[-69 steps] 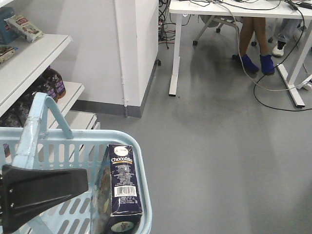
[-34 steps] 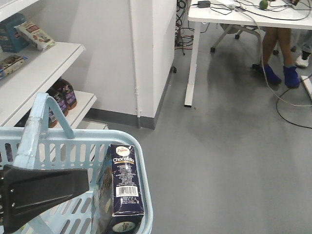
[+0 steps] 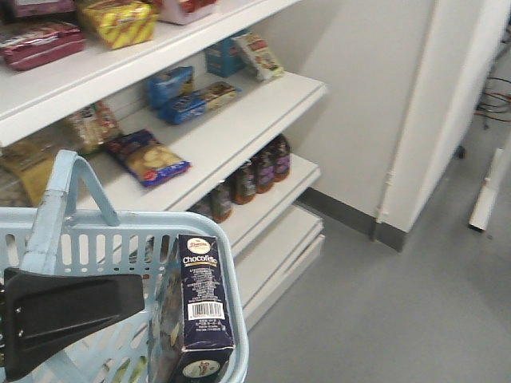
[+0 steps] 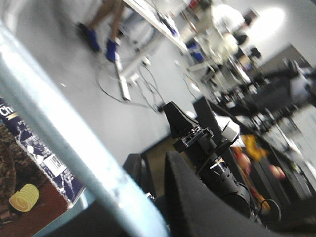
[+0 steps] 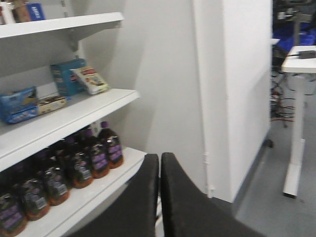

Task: Left arm holds basket, right arm returns cookies
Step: 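Hold the basket and drive to the snack shelf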

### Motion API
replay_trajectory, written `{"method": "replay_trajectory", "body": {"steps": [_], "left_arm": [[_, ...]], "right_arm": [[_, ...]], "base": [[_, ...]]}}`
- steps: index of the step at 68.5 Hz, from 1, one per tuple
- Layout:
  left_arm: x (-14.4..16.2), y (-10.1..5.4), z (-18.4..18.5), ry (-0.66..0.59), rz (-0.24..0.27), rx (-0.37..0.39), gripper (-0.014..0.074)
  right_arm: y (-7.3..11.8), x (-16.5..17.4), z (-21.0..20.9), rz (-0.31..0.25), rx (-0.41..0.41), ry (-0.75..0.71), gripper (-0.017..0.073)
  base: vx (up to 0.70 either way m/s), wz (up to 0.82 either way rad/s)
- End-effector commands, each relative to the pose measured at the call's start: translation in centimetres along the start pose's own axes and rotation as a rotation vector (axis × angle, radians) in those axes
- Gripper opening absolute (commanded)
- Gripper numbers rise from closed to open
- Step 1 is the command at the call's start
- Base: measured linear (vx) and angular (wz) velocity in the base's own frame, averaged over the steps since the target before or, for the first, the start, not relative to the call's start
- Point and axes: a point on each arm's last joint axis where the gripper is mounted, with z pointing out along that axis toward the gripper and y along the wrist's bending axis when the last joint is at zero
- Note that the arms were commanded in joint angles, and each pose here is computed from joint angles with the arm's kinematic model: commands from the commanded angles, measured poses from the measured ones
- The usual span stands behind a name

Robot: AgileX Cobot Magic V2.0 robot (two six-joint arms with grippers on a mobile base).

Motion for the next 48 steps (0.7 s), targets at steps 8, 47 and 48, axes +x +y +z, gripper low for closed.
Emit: {"method": "replay_trajectory", "body": {"steps": [8, 47, 48], "left_arm": [[-0.92, -1.24, -0.36, -0.065, -0.014, 0.059, -0.0006], [-0.92, -1.24, -0.36, -0.065, -0.014, 0.059, -0.0006], [-0.92, -1.24, -0.36, -0.065, -0.014, 0.059, -0.0006]], "right_arm": [[0.01, -0.66, -0.1, -0.013, 0.0, -0.083, -0.0008], [0.01, -0.66, -0.1, -0.013, 0.0, -0.083, -0.0008], [0.01, -0.66, -0.1, -0.013, 0.0, -0.083, -0.0008]], "base": [[0.14, 0.96], [0.11, 0.84], [0.07, 0.88]]}}
